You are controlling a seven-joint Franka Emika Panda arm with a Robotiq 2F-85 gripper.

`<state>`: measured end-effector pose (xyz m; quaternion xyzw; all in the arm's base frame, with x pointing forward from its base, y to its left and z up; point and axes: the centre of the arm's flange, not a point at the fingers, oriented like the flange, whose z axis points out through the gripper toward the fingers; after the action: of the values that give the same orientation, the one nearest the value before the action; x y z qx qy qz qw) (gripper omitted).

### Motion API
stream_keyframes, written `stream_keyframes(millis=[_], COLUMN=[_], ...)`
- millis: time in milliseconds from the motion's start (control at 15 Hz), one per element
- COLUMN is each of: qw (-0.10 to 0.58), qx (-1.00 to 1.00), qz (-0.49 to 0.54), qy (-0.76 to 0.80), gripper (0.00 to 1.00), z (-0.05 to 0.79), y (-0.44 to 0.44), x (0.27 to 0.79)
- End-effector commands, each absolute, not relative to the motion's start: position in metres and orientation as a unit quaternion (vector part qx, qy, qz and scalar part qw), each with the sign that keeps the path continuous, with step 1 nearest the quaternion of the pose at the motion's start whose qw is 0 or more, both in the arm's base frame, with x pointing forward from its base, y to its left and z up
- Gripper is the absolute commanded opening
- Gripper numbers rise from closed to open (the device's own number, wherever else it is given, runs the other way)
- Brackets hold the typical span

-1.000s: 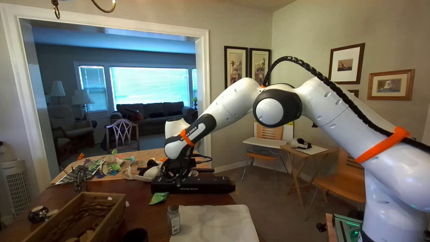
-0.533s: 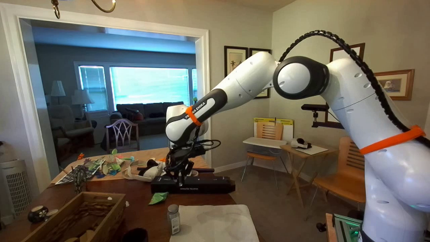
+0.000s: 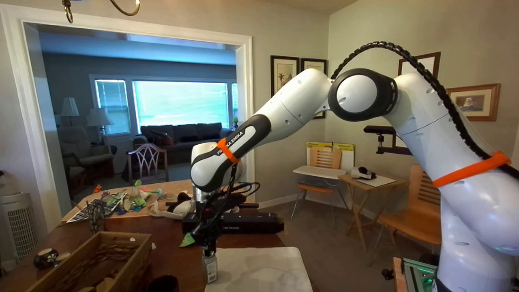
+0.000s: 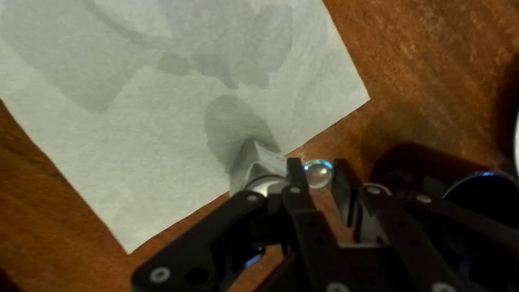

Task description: Put the white object in the basket then move the basket forwards.

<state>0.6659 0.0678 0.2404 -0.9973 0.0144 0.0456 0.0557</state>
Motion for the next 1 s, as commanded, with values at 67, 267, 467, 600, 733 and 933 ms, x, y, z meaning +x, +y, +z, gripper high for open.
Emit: stream_keyframes(millis=[67, 267, 467, 600, 733, 933], qw=[0.071, 0.063, 0.035, 0.007, -0.018, -0.025], qx=[-0.988, -0.975, -0.958, -0.946, -0.933, -0.922], qz=[0.086, 0.109, 0.124, 0.124, 0.107, 0.089], qy=[-0.105, -0.182, -0.254, -0.301, -0.344, -0.376], gripper=[0.06, 0.06, 0.06, 0.06, 0.06, 0.06], z=[0.217, 0.227, 0.240, 0.241, 0.237, 0.225], y=[0.121, 0.161, 0.185, 0.196, 0.206, 0.217], x=[0.672, 0.671, 0.679, 0.691, 0.703, 0.715])
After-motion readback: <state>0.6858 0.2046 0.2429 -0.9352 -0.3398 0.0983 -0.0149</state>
